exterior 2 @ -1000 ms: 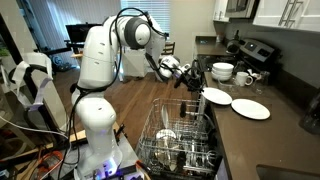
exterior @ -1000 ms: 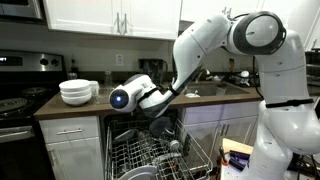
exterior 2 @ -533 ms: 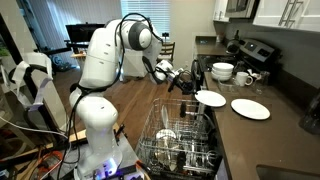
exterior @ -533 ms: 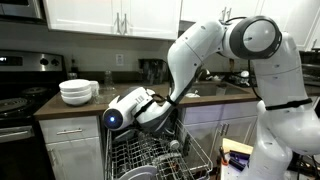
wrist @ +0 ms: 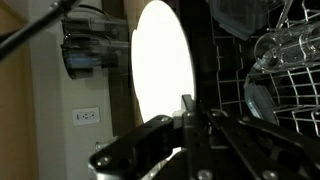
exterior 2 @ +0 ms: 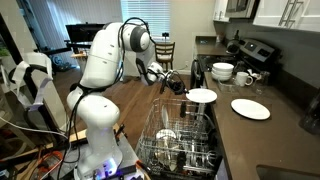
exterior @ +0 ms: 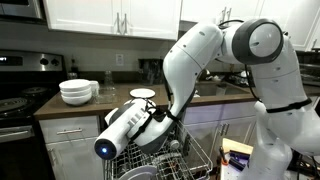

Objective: Take a plate from the counter and put it in dishwasher

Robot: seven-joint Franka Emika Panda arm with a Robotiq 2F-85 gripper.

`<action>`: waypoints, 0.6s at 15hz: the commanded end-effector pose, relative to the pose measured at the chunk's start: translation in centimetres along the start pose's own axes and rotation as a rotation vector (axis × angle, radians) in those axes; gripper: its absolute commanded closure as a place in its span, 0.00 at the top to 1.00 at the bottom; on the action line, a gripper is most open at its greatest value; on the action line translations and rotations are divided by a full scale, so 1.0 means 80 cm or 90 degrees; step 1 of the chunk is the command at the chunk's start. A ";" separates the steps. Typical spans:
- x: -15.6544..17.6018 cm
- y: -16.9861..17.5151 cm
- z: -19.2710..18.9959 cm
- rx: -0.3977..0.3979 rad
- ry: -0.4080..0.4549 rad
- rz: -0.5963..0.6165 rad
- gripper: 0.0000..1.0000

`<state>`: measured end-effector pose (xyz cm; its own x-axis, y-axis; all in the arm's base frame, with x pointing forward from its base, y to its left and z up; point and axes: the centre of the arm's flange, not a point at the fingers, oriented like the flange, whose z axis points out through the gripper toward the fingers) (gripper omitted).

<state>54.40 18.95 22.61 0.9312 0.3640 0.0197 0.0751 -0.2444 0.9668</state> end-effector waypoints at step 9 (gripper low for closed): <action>-0.006 0.024 -0.045 0.176 0.064 -0.050 0.05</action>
<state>53.81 22.64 22.64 0.8863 0.4630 0.0098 0.2078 -0.4165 0.8851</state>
